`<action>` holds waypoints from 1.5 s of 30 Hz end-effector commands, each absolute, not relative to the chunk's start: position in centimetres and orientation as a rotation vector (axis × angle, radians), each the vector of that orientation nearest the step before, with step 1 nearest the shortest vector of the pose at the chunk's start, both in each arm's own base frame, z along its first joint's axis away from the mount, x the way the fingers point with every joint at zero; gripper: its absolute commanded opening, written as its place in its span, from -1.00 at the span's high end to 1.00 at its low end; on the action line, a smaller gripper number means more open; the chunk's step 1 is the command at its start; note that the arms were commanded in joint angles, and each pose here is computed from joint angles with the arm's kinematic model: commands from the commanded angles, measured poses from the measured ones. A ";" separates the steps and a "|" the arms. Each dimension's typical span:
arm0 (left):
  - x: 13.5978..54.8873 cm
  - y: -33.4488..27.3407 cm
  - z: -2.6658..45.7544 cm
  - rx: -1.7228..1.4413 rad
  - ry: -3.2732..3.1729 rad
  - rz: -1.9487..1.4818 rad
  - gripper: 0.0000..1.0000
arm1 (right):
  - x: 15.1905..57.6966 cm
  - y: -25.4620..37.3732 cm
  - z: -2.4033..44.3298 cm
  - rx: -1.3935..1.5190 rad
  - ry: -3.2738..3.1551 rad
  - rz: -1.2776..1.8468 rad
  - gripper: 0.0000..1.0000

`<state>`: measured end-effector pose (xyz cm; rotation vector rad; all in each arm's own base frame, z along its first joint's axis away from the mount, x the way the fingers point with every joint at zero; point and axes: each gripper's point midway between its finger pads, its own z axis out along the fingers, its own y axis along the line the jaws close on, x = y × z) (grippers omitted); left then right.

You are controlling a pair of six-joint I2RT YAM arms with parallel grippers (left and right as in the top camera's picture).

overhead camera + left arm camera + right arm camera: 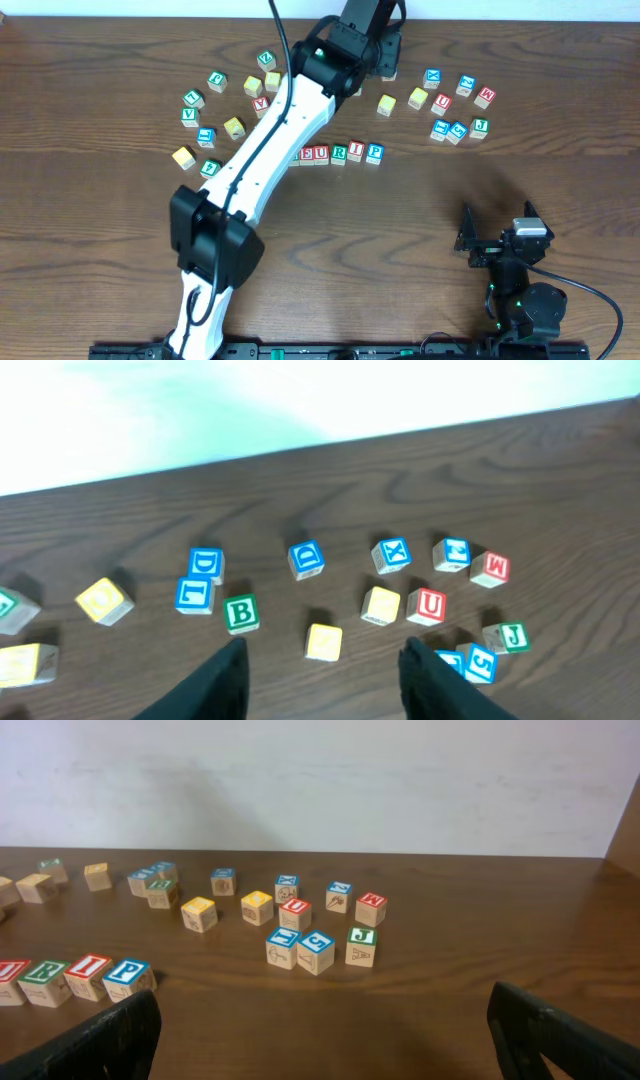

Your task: Spell out NEURIPS

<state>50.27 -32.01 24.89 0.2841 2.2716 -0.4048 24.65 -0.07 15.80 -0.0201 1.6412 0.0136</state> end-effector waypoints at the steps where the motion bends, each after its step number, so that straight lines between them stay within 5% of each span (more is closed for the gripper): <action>1: 50.7 -33.4 22.9 0.293 2.296 -0.426 -0.03 | 24.6 -0.1 15.8 -0.013 1.640 0.019 -0.98; 21: 52.5 -34.9 10.9 0.470 2.409 -0.305 -0.06 | 24.6 -0.1 15.8 -0.013 1.640 0.019 -0.98; 45: 54.1 -37.7 5.2 0.483 2.363 -0.328 -0.04 | 24.6 -0.1 15.8 -0.013 1.640 0.019 -0.98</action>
